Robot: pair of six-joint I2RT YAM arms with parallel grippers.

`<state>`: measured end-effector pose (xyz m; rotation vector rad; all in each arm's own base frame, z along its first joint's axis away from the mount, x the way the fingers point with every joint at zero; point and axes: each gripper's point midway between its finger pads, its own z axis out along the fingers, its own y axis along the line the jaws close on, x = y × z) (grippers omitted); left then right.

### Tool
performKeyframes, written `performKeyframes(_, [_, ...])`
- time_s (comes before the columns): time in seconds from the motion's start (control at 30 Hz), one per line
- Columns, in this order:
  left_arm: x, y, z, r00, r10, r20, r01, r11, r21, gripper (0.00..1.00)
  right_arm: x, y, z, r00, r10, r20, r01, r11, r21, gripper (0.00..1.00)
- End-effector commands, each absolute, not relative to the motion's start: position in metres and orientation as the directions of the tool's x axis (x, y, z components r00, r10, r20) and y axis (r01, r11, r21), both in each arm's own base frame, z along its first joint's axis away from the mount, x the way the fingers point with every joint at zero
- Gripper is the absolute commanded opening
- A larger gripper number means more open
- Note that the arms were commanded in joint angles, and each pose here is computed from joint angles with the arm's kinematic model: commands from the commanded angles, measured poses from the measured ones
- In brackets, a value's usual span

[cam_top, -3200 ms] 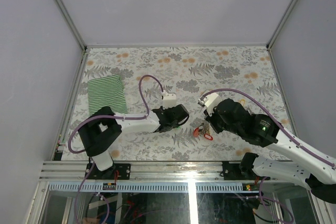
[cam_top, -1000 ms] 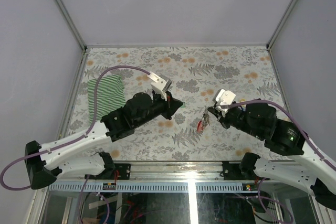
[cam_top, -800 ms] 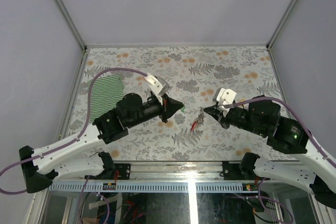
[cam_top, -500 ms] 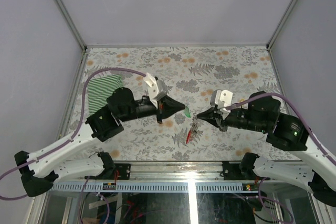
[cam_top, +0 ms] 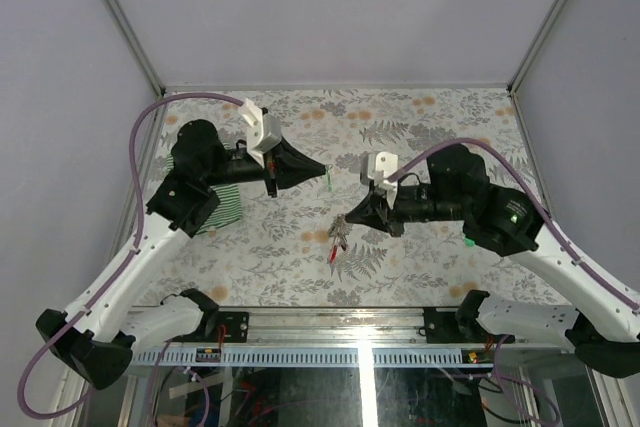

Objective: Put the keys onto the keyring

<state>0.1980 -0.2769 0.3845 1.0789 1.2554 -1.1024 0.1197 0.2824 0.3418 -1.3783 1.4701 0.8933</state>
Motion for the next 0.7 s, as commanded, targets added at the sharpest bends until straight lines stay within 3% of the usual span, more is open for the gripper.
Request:
performKeyframes(0.0, [0.178,-0.267,0.406,0.109,-0.046,-0.993,0.994,0.011,0.109,0.00,0.124,0.285,0.401,0.066,-0.118,-0.991,-0.997,0.022,-0.069,0.00])
performKeyframes(0.3, [0.174,-0.261,0.416,0.140,-0.068,-0.988,0.985,-0.088,0.146,0.00,0.110,0.286,0.424,-0.036,0.037,-0.999,-0.988,-0.150,0.030,0.00])
performKeyframes(0.67, [0.156,-0.261,0.430,0.153,-0.113,-0.982,0.965,-0.198,0.173,0.00,0.112,0.294,0.433,-0.166,0.081,-0.983,-0.971,-0.189,0.148,0.00])
